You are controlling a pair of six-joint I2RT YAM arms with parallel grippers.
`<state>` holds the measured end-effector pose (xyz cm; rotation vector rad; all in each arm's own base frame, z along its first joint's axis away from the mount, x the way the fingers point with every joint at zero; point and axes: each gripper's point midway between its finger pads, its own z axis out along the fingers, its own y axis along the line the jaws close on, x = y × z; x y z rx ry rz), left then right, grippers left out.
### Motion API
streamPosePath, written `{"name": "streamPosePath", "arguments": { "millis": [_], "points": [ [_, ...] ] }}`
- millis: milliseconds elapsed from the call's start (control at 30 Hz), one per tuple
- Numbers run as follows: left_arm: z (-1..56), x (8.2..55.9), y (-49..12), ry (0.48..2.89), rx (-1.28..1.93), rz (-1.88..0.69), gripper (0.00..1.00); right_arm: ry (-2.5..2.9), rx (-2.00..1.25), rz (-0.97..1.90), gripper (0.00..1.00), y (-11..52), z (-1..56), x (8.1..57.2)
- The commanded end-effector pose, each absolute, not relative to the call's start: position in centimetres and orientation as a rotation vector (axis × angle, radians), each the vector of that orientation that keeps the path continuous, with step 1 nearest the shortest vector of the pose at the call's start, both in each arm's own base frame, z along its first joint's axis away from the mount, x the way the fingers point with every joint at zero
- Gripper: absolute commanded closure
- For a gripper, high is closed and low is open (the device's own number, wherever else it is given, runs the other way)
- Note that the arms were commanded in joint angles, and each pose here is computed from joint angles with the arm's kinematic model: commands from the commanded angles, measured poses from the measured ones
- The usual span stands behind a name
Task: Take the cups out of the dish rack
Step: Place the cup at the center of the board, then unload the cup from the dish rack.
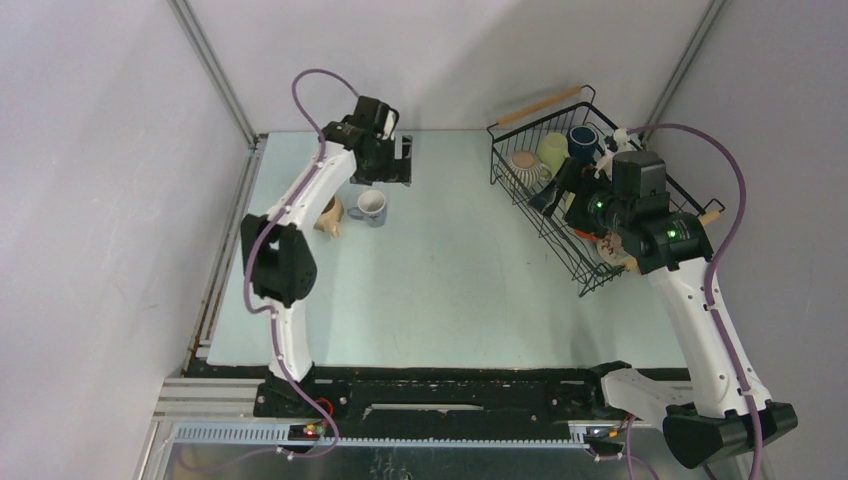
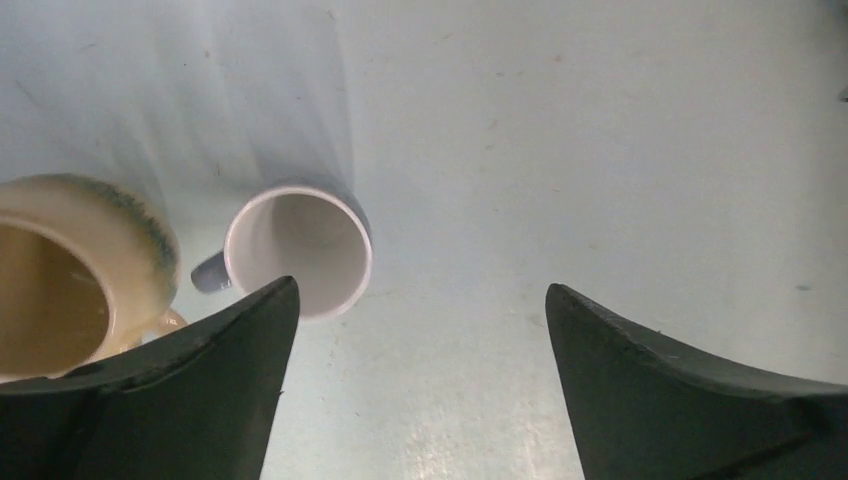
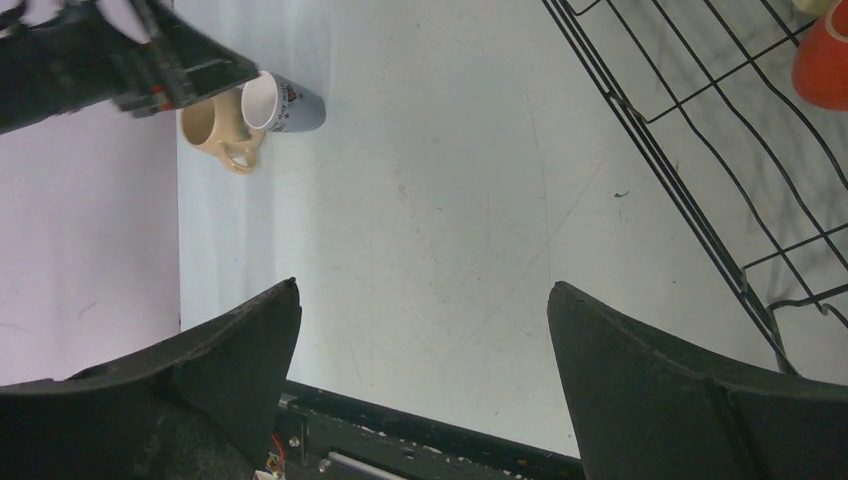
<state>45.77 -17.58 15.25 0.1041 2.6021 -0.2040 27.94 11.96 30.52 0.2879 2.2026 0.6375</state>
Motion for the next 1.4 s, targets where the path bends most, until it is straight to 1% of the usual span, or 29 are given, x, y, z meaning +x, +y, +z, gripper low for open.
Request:
{"name": "streamPosePath", "arguments": {
  "millis": [0,233,567,767,933,1100,1367],
  "points": [
    [22.1,43.8,-18.2,2.421,0.127,-0.281,0.00,2.190,0.291,0.599,0.00,11.6,30.5,28.4],
    [23.8,38.9,-18.9,2.354,0.167,-0.370,0.00,2.207,0.323,0.535,0.00,10.8,29.5,29.4],
    [26.4,33.4,-21.2,2.285,0.291,-0.463,0.00,2.229,0.461,0.416,0.00,6.6,27.7,31.3],
    [26.9,30.9,-23.7,2.224,0.393,-0.572,0.00,2.233,0.525,0.322,0.00,3.9,26.6,33.3],
    [26.7,29.4,-24.8,2.164,0.442,-0.605,0.00,2.231,0.584,0.163,0.00,1.2,26.4,34.7],
    [25.8,28.1,-25.6,2.160,0.465,-0.689,0.00,2.233,0.674,0.003,0.00,-2.0,26.2,35.0],
    [26.2,26.7,-25.9,2.140,0.508,-0.737,0.00,2.283,0.813,-0.117,0.00,-5.2,23.2,34.9]
  ]
}}
